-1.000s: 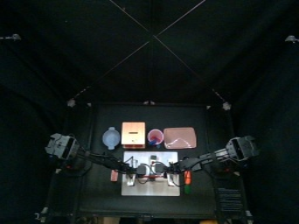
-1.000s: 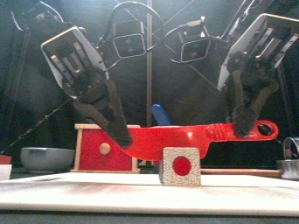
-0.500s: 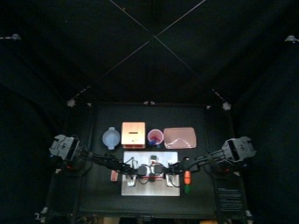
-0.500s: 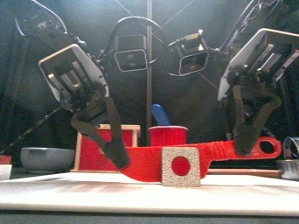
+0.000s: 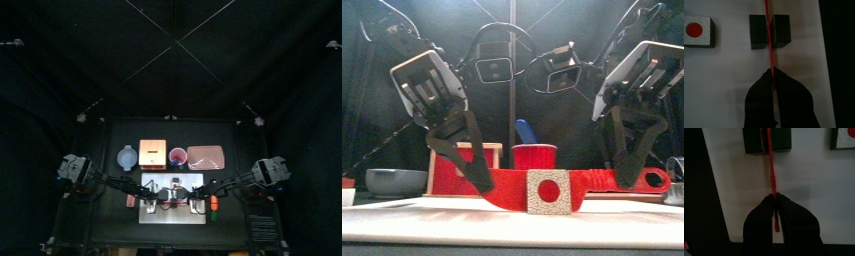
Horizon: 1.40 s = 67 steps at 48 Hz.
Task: Cut the sushi into 4 pieces with the knife
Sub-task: Cut the sushi into 4 pieces
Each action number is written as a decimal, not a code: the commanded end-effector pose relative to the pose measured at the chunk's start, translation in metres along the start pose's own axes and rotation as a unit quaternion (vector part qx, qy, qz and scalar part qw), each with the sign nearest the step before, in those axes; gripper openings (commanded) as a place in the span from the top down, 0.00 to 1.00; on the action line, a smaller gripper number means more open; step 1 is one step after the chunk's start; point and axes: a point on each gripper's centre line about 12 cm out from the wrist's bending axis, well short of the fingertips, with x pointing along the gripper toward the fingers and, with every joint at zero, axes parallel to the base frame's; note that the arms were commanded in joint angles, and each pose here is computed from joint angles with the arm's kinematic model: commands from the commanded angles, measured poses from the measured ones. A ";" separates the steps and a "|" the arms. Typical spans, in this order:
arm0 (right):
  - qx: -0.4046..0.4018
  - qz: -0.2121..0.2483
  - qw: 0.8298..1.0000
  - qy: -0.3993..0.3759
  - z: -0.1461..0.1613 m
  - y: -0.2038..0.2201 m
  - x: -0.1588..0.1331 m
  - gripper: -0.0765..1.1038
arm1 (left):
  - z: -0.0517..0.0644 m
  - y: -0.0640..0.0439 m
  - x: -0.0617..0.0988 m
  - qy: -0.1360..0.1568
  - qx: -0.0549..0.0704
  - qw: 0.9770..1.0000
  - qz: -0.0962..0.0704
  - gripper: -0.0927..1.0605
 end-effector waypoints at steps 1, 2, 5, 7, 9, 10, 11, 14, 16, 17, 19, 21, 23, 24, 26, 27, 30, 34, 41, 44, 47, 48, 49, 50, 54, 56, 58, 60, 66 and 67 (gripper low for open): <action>-0.005 -0.003 1.000 0.010 -0.004 0.001 0.003 0.78 | -0.026 -0.002 0.011 0.054 0.007 0.999 0.002 0.69; -0.005 -0.003 1.000 0.010 -0.004 0.001 0.003 0.78 | -0.026 -0.002 0.011 0.056 0.008 0.998 0.003 0.69; -0.005 -0.003 1.000 0.010 -0.004 0.000 0.003 0.78 | -0.027 -0.001 0.012 0.059 0.006 0.998 0.003 0.69; -0.005 -0.003 1.000 0.010 -0.004 0.000 0.003 0.78 | -0.028 0.000 0.012 0.060 0.007 0.998 0.004 0.69; -0.004 -0.004 1.000 0.010 -0.004 -0.001 0.003 0.78 | -0.027 0.000 0.012 0.059 0.006 0.998 0.004 0.69; -0.005 -0.004 1.000 0.009 -0.004 -0.001 0.003 0.78 | -0.027 0.001 0.012 0.060 0.006 0.998 0.004 0.69; -0.006 -0.005 1.000 0.009 -0.004 -0.001 0.003 0.78 | -0.027 0.001 0.012 0.061 0.006 0.998 0.004 0.69; -0.010 -0.008 1.000 0.009 -0.003 -0.002 0.003 0.78 | -0.026 0.002 0.011 0.060 0.006 0.998 0.006 0.69; -0.014 -0.010 1.000 0.007 -0.002 -0.003 0.003 0.78 | -0.025 0.003 0.011 0.059 0.006 0.998 0.006 0.69; -0.015 -0.012 1.000 0.008 -0.003 -0.004 0.003 0.78 | -0.025 0.004 0.010 0.058 0.007 0.998 0.007 0.69; -0.016 -0.015 1.000 0.006 -0.001 -0.007 0.003 0.78 | -0.024 0.007 0.010 0.057 0.007 0.998 0.009 0.69; -0.016 -0.018 1.000 0.004 0.000 -0.009 0.002 0.78 | -0.022 0.010 0.009 0.054 0.009 0.998 0.012 0.69; -0.016 -0.020 1.000 0.003 0.002 -0.012 0.002 0.78 | -0.020 0.014 0.009 0.052 0.008 0.998 0.015 0.69; -0.015 -0.020 1.000 0.002 0.002 -0.013 0.002 0.78 | -0.019 0.016 0.008 0.051 0.007 0.999 0.016 0.69; -0.016 -0.022 1.000 0.002 0.003 -0.014 0.001 0.78 | -0.016 0.019 0.007 0.048 0.007 0.999 0.019 0.69; -0.015 -0.023 1.000 0.001 0.003 -0.015 0.001 0.78 | -0.016 0.021 0.007 0.048 0.007 0.999 0.020 0.69; -0.015 -0.025 1.000 0.000 0.004 -0.017 0.001 0.78 | -0.013 0.025 0.006 0.044 0.006 0.999 0.023 0.69; -0.015 -0.028 0.999 -0.002 0.005 -0.021 0.000 0.78 | -0.010 0.030 0.004 0.040 0.008 0.999 0.027 0.69; -0.012 -0.034 0.999 -0.004 0.007 -0.027 -0.001 0.78 | -0.008 0.037 0.003 0.037 0.005 0.999 0.033 0.69; -0.011 -0.035 0.999 -0.005 0.008 -0.029 -0.001 0.78 | -0.007 0.040 0.002 0.035 0.004 0.999 0.035 0.69; -0.011 -0.038 0.999 -0.006 0.009 -0.032 -0.002 0.78 | -0.007 0.043 0.001 0.035 0.002 0.999 0.037 0.69; -0.011 -0.038 0.999 -0.006 0.009 -0.033 -0.002 0.78 | -0.007 0.044 0.001 0.035 0.003 0.999 0.038 0.69; -0.012 -0.039 0.999 -0.007 0.009 -0.033 -0.002 0.78 | -0.007 0.045 0.001 0.035 0.003 0.999 0.038 0.69; -0.012 -0.039 0.999 -0.006 0.009 -0.034 -0.002 0.78 | -0.007 0.045 0.001 0.035 0.003 0.999 0.039 0.69; -0.009 -0.043 0.999 -0.006 0.010 -0.037 -0.003 0.78 | -0.006 0.048 0.001 0.035 0.004 0.999 0.041 0.69; -0.007 -0.045 0.999 -0.006 0.010 -0.040 -0.003 0.78 | -0.006 0.050 0.001 0.035 0.002 0.998 0.043 0.69; -0.006 -0.047 0.999 -0.007 0.011 -0.042 -0.004 0.78 | -0.006 0.052 0.000 0.036 0.003 0.998 0.044 0.69; -0.006 -0.048 0.999 -0.008 0.012 -0.043 -0.004 0.78 | -0.006 0.054 0.000 0.036 0.003 0.998 0.046 0.69; -0.002 -0.051 0.999 -0.009 0.013 -0.046 -0.005 0.78 | -0.006 0.059 -0.001 0.040 0.003 0.998 0.050 0.69; -0.001 -0.051 0.999 -0.009 0.013 -0.047 -0.005 0.78 | -0.006 0.060 -0.001 0.040 0.003 0.998 0.051 0.69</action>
